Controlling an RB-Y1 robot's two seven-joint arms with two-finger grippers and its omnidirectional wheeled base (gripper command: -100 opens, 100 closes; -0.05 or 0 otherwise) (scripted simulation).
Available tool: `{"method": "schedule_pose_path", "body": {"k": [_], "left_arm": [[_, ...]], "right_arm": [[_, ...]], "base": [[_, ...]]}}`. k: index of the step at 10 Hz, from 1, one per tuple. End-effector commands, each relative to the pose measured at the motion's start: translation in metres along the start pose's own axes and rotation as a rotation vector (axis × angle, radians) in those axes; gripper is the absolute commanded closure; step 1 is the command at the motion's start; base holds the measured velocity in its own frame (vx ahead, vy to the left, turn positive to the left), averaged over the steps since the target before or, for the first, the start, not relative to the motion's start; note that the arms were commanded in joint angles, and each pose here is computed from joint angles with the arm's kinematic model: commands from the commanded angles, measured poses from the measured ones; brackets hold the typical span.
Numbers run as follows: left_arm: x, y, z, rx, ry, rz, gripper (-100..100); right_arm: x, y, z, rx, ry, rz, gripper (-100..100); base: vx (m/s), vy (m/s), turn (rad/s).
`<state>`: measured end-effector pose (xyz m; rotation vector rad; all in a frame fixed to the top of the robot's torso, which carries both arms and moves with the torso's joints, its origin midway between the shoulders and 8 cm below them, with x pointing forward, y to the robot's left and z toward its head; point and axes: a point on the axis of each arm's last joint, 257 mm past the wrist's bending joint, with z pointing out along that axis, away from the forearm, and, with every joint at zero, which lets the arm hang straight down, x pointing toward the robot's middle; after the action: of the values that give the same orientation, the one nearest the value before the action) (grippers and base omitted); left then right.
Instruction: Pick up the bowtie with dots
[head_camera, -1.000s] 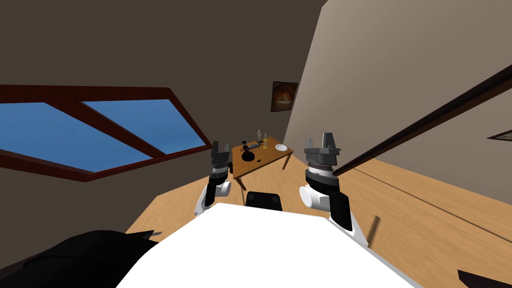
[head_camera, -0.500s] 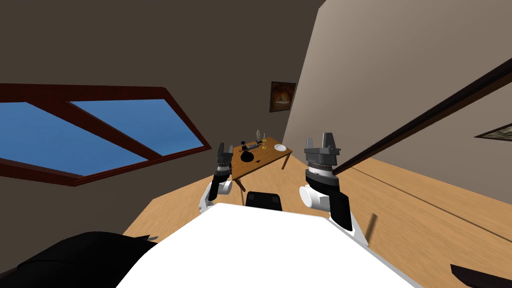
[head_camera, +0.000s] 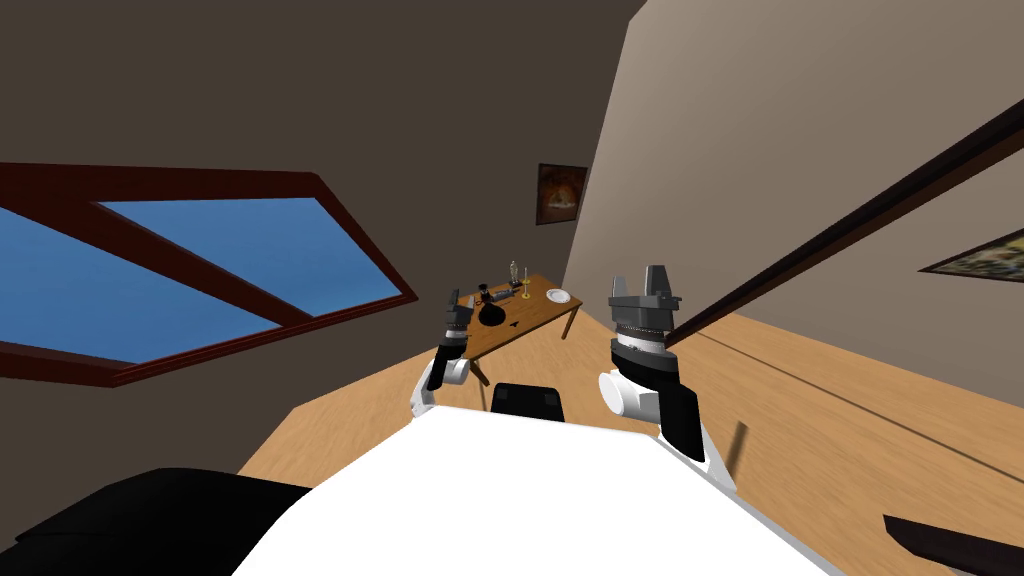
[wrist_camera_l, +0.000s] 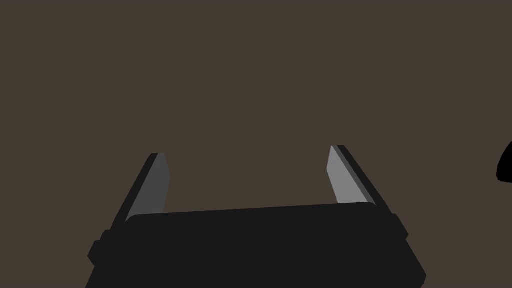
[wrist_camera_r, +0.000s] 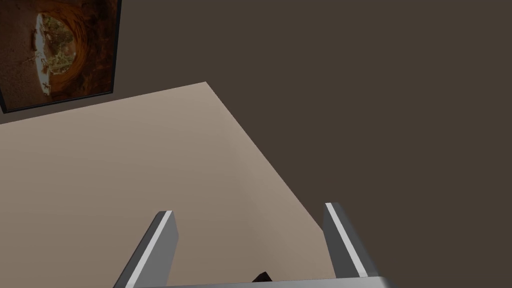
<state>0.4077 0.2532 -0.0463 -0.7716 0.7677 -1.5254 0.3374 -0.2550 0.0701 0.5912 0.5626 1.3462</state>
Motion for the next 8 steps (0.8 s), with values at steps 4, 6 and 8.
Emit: {"method": "schedule_pose_path", "body": {"k": [4, 6, 8], "left_arm": [[-0.009, 0.063, -0.003, -0.134, -0.034, -0.120, -100], [-0.010, 0.081, -0.005, -0.173, -0.045, -0.155, -100], [-0.011, 0.097, -0.006, -0.208, -0.057, -0.190, -100]], "right_arm": [[0.000, 0.000, 0.000, 0.000, 0.000, 0.000, 0], [0.000, 0.000, 0.000, 0.000, 0.000, 0.000, 0], [0.000, 0.000, 0.000, 0.000, 0.000, 0.000, 0]], "base": [[0.024, -0.011, -0.047], [0.022, -0.010, -0.030], [0.016, -0.010, -0.031]]}}
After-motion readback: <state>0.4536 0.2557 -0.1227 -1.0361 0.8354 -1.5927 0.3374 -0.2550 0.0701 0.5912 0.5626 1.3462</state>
